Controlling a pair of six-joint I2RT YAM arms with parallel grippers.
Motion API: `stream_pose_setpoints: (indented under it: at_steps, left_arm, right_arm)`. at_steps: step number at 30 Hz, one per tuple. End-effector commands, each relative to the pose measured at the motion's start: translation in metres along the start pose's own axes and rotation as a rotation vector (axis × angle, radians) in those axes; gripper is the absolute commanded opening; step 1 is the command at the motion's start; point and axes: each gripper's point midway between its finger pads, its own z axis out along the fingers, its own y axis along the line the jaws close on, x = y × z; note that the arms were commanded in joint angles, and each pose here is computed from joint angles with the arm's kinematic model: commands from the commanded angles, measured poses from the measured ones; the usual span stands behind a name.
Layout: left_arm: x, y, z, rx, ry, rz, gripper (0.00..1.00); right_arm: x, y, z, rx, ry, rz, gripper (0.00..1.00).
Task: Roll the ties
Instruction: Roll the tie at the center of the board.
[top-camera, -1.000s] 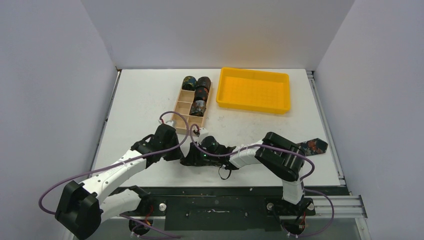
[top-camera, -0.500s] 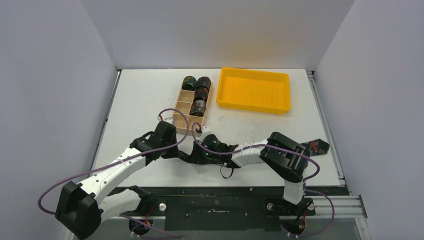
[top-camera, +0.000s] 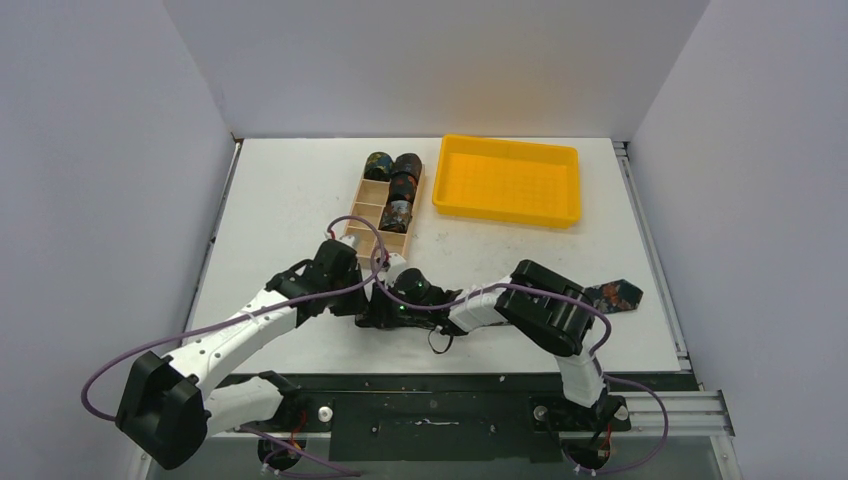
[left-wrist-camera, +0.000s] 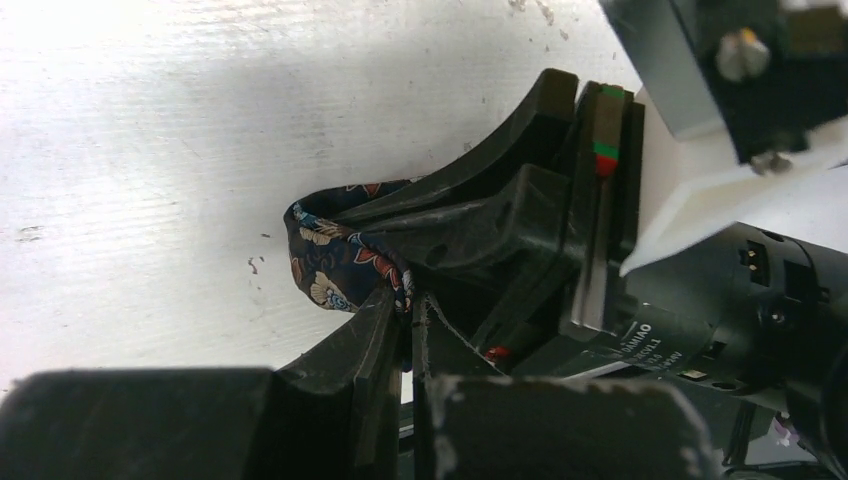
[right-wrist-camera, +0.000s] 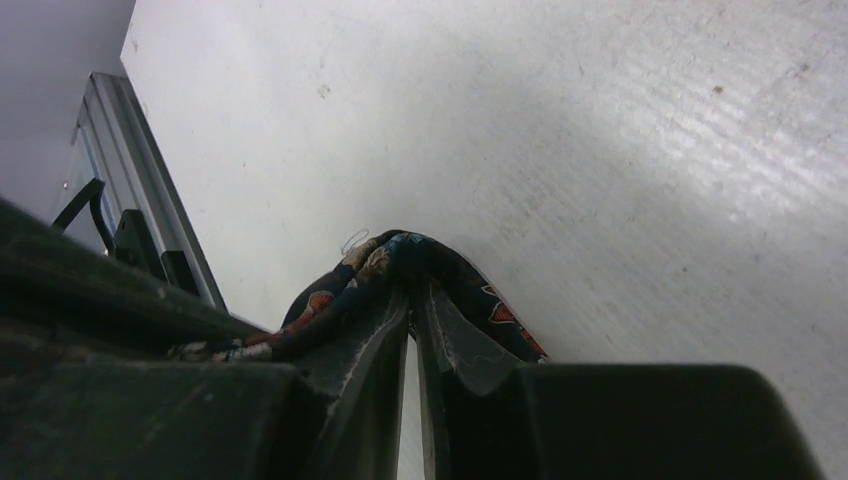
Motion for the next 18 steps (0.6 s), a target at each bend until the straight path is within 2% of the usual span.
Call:
stream_pose_setpoints:
  at_steps: [1, 5, 14, 18]
  left_arm:
    - [-0.017, -0.022, -0.003, 0.078, -0.038, 0.019, 0.00]
    - [-0.018, -0.002, 0.001, -0.034, -0.042, 0.027, 0.00]
    - [-0.026, 0.012, -0.007, -0.116, -0.075, 0.053, 0.00]
    - [-0.029, 0.015, -0.012, -0.147, -0.076, 0.073, 0.00]
  right_arm:
    - [0.000, 0.005, -0.018, -0.059, -0.045, -0.034, 0.15]
    - [-0.013, 0.008, -0.033, -0.060, -0.089, -0.044, 0.20]
    - [-0.032, 0.007, -0.049, -0.013, -0.122, -0.054, 0.20]
    - [-0.045, 0.005, -0.070, 0.011, -0.177, -0.072, 0.21]
